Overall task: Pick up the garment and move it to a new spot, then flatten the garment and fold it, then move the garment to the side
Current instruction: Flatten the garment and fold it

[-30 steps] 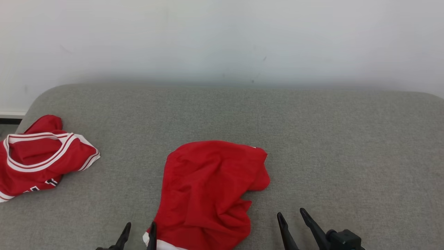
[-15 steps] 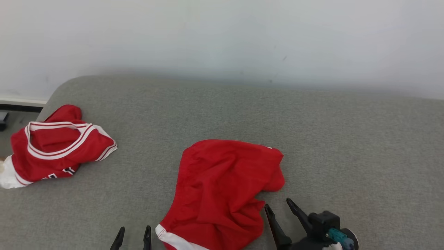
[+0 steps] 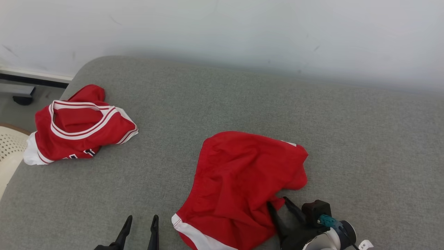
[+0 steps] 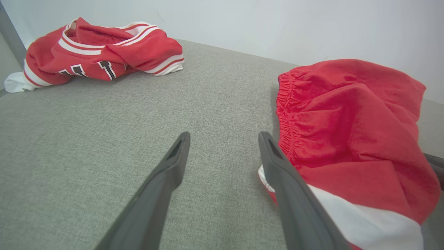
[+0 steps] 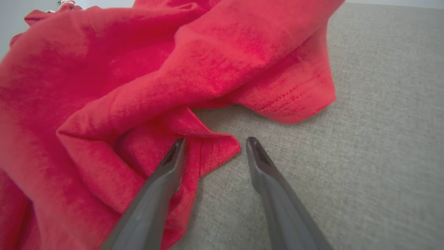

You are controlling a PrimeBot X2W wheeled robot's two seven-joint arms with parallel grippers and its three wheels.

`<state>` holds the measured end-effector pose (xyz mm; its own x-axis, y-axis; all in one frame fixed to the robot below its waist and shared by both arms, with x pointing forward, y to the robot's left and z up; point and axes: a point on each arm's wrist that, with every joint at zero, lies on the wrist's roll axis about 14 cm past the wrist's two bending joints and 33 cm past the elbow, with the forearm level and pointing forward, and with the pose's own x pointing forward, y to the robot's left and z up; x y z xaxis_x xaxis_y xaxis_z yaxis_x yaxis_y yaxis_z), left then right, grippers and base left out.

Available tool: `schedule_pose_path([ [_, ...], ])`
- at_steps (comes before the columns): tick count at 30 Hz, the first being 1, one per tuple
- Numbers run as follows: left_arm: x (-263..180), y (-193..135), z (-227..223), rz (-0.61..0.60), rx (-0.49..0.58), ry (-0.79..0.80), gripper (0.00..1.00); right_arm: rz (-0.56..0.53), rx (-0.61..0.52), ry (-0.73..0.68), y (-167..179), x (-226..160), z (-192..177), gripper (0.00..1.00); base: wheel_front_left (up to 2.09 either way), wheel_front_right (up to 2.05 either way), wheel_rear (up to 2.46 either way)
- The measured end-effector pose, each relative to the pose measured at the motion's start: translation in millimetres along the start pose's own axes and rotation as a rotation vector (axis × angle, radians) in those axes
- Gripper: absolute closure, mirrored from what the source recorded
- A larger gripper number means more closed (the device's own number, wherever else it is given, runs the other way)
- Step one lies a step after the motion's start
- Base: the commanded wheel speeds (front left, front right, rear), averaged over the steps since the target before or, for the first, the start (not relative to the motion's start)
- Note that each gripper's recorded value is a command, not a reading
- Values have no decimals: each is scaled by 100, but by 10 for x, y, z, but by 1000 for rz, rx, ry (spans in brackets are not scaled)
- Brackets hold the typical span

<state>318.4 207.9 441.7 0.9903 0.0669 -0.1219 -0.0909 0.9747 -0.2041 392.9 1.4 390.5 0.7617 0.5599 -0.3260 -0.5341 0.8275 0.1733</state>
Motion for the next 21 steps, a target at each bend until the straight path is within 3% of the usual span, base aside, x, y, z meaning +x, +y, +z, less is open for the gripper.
schedule_pose_path([
  [1, -1, 9, -5, 4, -2, 2, 0, 3, 3, 5, 5, 16, -10, 100, 0, 0, 0],
  [7, 9, 34, -30, 14, -10, 11, 0, 6, 14, -13, -5, 83, 59, 100, 0, 0, 0],
  [11, 45, -5, -36, 2, -15, 13, 0, -41, 17, -98, -157, 53, 301, 100, 0, 0, 0],
  [21, 139, -224, -74, -64, -36, 24, 0, -259, 33, -214, -867, -566, 417, 100, 0, 0, 0],
])
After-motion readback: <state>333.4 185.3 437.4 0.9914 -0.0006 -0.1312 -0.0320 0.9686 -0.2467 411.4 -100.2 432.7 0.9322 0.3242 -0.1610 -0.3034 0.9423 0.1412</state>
